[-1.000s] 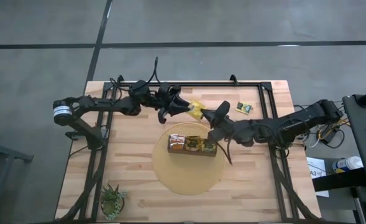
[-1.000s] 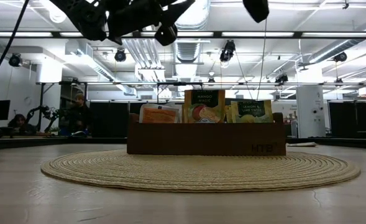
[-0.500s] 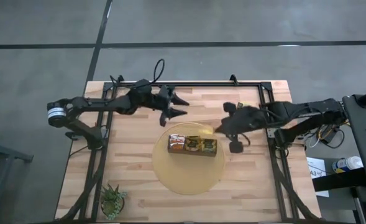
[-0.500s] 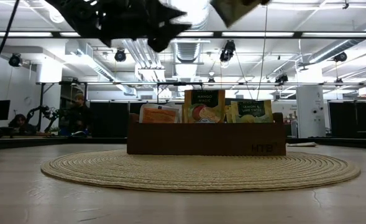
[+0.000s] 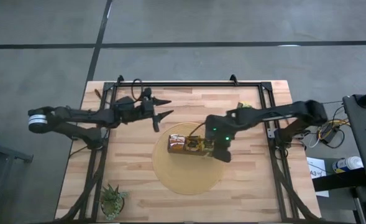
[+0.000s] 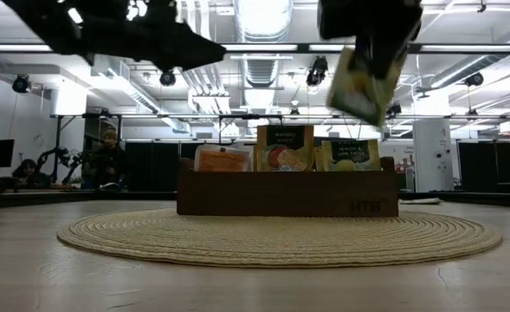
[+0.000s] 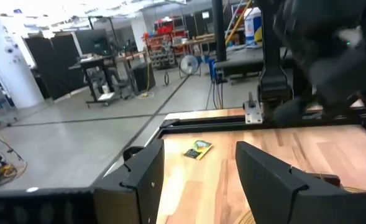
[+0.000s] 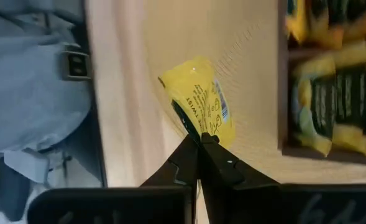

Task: Pick & Place Tea
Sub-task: Put the yellow tea bag into the right section of the wooden organizer

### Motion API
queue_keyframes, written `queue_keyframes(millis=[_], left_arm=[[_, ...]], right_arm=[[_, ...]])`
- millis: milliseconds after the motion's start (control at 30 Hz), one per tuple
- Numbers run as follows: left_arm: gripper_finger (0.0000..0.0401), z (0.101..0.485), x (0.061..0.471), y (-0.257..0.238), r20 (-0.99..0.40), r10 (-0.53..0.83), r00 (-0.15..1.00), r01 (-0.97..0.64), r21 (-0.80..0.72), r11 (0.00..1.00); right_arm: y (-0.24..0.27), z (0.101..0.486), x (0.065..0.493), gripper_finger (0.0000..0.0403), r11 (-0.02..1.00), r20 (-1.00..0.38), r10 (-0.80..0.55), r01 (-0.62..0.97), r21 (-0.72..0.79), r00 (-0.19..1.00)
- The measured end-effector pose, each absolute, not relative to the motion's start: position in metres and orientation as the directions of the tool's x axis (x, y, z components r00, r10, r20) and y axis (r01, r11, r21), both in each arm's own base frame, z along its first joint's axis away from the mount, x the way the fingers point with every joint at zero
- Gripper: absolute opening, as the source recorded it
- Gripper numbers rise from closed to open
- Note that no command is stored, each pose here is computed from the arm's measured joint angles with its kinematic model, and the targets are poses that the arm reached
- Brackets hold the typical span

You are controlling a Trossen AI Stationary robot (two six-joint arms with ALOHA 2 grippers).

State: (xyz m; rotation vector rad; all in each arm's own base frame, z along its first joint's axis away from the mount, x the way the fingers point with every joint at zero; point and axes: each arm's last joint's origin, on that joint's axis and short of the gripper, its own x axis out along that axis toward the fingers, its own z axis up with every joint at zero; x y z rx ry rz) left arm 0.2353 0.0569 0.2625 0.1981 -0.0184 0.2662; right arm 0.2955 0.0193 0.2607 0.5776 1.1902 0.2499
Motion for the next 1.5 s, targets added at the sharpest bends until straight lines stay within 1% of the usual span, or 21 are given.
queue_keyframes(millis=[167,333,400,500,700,867,1000,1200,1333,1500], left_arm=[[0.0192,0.254,0.212,0.051,0.067,0.26,0.963,-0.268,0.191,0.944],[0.0192,0.253,0.196,0.047,0.107,0.259,0.96,-0.277,0.21,0.938],[0.0192,0.257,0.192,0.046,0.135,0.258,0.957,-0.282,0.208,0.936],[0.0192,0.256,0.188,0.045,0.139,0.258,0.956,-0.283,0.211,0.936],[0.0192,0.254,0.185,0.045,0.142,0.258,0.956,-0.286,0.23,0.93],[0.0192,0.255,0.184,0.044,0.151,0.258,0.954,-0.288,0.233,0.929],[0.0192,0.255,0.184,0.044,0.149,0.258,0.955,-0.288,0.244,0.926],[0.0192,0.255,0.184,0.044,0.148,0.258,0.955,-0.289,0.25,0.924],[0.0192,0.255,0.184,0.045,0.148,0.258,0.955,-0.289,0.25,0.924],[0.0192,0.255,0.185,0.045,0.147,0.258,0.955,-0.289,0.252,0.924]], right_arm=[[0.011,0.239,0.307,0.0008,0.814,-0.84,0.479,0.229,0.533,0.253],[-0.003,0.234,0.315,0.0008,0.796,-0.849,0.463,0.301,0.525,0.255],[-0.008,0.231,0.318,0.0008,0.8,-0.86,0.439,0.323,0.506,0.26],[-0.015,0.23,0.321,0.0008,0.806,-0.879,0.404,0.356,0.473,0.254],[-0.022,0.223,0.319,0.0008,0.802,-0.911,0.387,0.435,0.41,0.144],[-0.023,0.213,0.326,0.0008,0.81,-0.917,0.375,0.431,0.396,0.138],[-0.024,0.197,0.333,0.0008,0.81,-0.92,0.378,0.444,0.383,0.104],[-0.023,0.18,0.338,0.0008,0.801,-0.901,0.43,0.434,0.412,0.063],[-0.023,0.184,0.341,0.0009,0.804,-0.898,0.434,0.419,0.422,0.071],[-0.023,0.199,0.348,0.0009,0.825,-0.895,0.427,0.35,0.443,0.126]])
